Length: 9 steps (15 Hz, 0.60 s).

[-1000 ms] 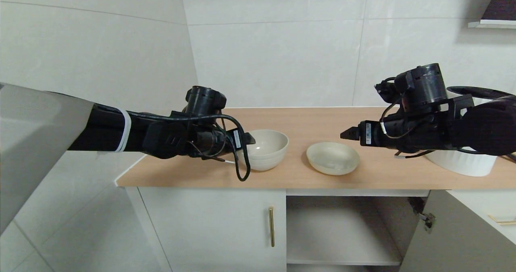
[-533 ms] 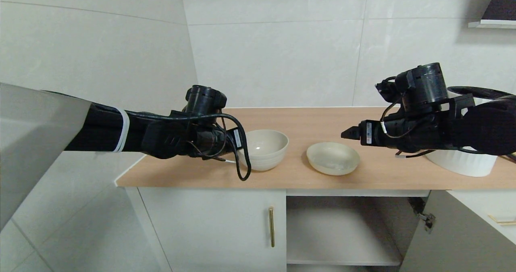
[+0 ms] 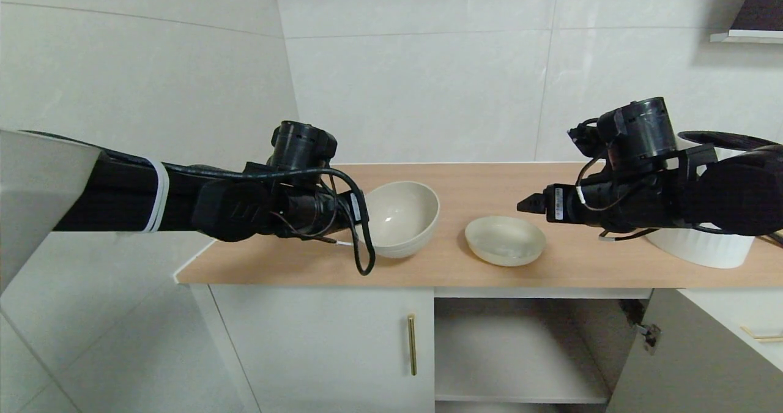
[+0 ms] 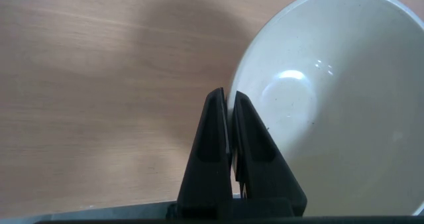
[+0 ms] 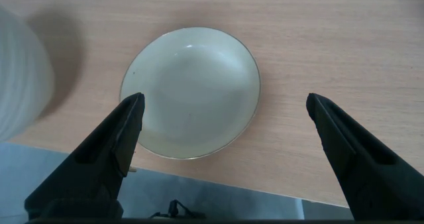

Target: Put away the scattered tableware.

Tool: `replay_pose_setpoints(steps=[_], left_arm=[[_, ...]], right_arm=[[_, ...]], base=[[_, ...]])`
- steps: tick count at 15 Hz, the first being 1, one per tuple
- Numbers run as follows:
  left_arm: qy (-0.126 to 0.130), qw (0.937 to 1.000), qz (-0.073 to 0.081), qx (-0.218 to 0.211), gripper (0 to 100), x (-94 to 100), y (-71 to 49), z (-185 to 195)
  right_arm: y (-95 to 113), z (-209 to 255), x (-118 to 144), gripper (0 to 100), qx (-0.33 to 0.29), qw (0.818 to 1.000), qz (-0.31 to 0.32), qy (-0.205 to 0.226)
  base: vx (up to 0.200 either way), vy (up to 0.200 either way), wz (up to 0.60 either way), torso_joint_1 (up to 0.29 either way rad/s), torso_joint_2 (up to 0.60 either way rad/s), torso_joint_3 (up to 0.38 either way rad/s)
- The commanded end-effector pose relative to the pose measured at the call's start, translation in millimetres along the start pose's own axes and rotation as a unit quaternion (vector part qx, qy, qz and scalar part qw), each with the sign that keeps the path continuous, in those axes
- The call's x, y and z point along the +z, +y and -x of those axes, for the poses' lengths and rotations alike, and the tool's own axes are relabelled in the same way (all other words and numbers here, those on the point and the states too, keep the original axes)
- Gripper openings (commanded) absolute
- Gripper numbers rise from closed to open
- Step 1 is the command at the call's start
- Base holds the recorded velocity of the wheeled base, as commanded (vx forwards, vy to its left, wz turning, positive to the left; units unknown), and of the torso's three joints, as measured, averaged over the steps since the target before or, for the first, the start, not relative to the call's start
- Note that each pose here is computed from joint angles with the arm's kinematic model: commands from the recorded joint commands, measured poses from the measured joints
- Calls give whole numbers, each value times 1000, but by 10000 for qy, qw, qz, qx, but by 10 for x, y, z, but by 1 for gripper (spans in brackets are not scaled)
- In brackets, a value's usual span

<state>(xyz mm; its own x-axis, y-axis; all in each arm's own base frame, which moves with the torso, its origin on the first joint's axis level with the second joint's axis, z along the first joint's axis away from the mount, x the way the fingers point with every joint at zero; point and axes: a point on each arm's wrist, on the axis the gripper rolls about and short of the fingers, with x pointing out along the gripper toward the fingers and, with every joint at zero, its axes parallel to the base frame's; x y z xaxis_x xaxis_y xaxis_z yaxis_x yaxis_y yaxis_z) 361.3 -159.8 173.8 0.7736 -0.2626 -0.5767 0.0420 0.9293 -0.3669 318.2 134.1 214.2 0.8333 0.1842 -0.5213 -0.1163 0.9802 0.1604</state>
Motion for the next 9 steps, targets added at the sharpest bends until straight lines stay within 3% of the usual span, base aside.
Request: replay_pose_setpoints(steps=[1, 4, 9], left_arm=[[-53, 10000, 3, -33, 0, 22, -12, 54], [-93, 9999, -16, -56, 0, 33, -11, 138], [-73, 10000, -30, -60, 0, 22, -12, 140]], right_arm=[[-16, -189, -78, 100, -142, 9997, 30, 190], [-126, -516, -143, 100, -695, 9970, 11, 327], [-219, -755, -230, 100, -873, 9947, 3, 541]], base=[[0, 0, 0, 0, 0, 0], [0, 0, 0, 0, 0, 0], [0, 0, 0, 0, 0, 0]])
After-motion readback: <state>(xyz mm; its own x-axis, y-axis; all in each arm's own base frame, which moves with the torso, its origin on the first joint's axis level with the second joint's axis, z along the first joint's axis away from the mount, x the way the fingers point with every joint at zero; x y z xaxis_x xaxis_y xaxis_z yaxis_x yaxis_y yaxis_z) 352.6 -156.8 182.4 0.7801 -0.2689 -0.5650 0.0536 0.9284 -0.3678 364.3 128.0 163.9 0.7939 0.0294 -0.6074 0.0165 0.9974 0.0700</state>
